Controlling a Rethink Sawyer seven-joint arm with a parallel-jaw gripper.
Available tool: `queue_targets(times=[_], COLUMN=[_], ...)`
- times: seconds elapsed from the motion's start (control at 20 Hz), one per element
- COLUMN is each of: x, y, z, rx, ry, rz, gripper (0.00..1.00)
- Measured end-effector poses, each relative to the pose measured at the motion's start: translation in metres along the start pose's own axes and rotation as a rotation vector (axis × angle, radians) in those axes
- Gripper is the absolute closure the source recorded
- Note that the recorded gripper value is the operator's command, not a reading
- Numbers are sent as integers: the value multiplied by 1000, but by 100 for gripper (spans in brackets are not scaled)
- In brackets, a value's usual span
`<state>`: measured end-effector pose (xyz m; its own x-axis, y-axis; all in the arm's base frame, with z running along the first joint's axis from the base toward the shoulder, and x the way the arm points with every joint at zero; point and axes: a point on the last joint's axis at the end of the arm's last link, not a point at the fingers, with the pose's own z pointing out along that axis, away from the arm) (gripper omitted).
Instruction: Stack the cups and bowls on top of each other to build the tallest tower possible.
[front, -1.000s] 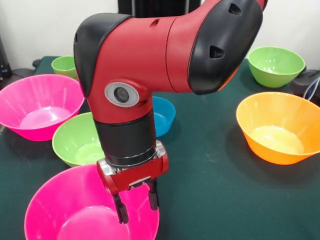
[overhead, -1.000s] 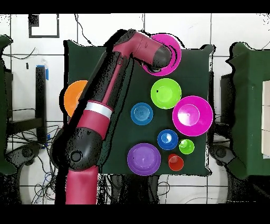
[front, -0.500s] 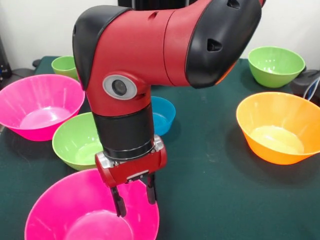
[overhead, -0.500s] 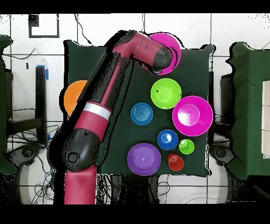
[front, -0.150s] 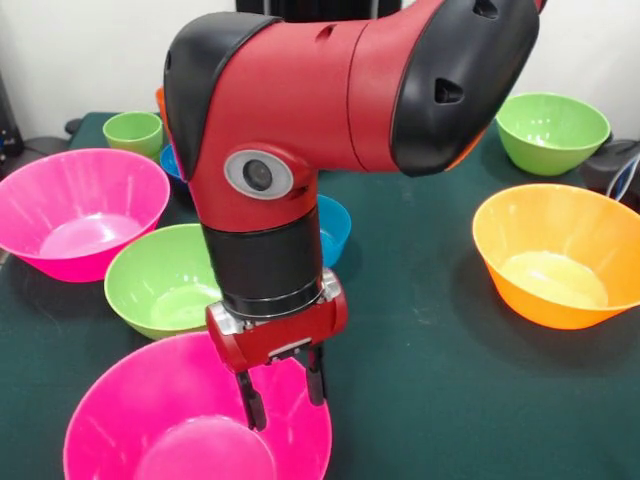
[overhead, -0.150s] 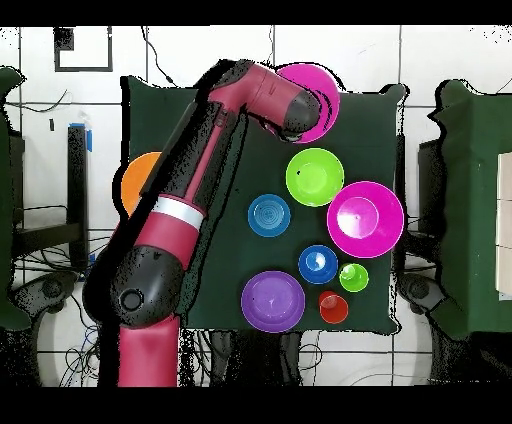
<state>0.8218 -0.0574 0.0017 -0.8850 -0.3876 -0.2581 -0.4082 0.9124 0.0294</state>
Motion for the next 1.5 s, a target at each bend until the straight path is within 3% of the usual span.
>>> queue_targets(times=[1.05, 1.5], x=[17, 32], y=[35, 42], z=[28, 18], rx=[-33, -23], ry=[29, 46], rz=[7, 40], gripper=[0, 0])
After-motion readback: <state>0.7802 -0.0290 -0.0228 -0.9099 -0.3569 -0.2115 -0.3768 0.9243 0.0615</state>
